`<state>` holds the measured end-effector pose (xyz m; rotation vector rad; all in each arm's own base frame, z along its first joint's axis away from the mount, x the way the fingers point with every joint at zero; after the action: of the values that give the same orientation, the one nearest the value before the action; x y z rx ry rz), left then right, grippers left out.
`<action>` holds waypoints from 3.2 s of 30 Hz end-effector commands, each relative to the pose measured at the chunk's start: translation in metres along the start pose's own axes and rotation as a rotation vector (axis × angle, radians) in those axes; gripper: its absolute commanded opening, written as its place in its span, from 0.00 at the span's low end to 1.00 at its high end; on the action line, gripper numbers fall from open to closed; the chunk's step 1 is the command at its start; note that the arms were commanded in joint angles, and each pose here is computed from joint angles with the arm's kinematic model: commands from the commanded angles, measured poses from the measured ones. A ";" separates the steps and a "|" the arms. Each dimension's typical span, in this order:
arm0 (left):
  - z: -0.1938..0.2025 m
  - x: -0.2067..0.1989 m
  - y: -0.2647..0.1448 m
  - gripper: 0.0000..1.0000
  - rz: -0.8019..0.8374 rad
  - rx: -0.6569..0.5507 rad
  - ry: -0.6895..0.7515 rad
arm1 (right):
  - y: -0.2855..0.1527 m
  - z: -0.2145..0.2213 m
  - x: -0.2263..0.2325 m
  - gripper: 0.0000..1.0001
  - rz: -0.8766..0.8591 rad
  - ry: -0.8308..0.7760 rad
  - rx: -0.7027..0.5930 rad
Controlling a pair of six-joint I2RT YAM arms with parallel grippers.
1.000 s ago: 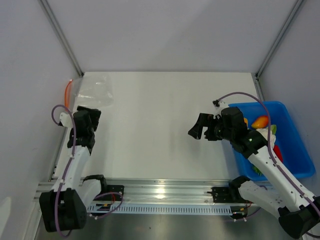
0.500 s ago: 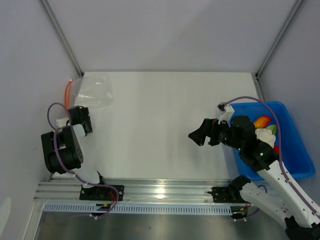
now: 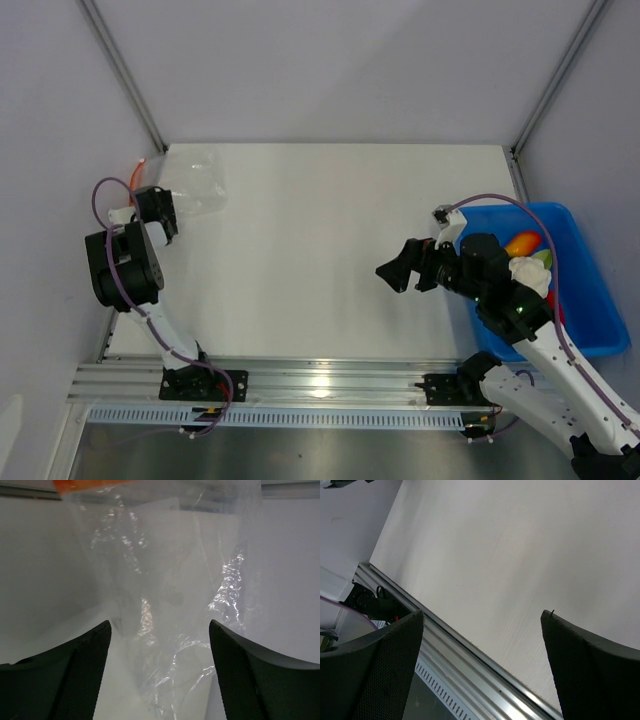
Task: Place the food in the zip-top bag and seal the zipper
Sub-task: Move the zipper food storage bag to the center of the board.
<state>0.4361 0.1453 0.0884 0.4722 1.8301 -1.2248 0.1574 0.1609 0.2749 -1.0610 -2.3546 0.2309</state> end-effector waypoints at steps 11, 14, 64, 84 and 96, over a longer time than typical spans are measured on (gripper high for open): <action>0.012 -0.034 0.036 0.21 0.146 0.056 0.107 | 0.008 0.000 -0.007 0.99 0.029 -0.041 -0.032; 0.011 -0.035 0.034 0.01 0.159 0.075 0.128 | 0.009 0.002 -0.010 0.99 0.046 -0.036 -0.022; 0.174 0.130 -0.420 0.91 0.928 1.328 0.795 | 0.009 0.026 -0.003 0.99 0.349 0.099 0.320; 0.143 0.036 -0.371 0.79 0.687 0.875 1.059 | -0.006 0.039 -0.007 0.99 0.346 0.095 0.333; 0.203 0.030 -0.322 0.78 0.685 1.178 1.049 | -0.013 0.047 -0.010 0.99 0.328 0.095 0.326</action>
<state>0.2754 -0.1636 0.1989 2.3709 1.4137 -1.5599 0.1289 0.1480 0.2387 -1.2485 -1.9591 0.6532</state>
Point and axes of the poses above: each gripper's point midway between its finger pads, its own y axis out along the fingers, its own x axis along the line the jaws close on, z = x × y, the point moved 5 cm from there along -y, back along the fingers, and after that the axes turned 7 degrees about -y, right-handed, at the moved point
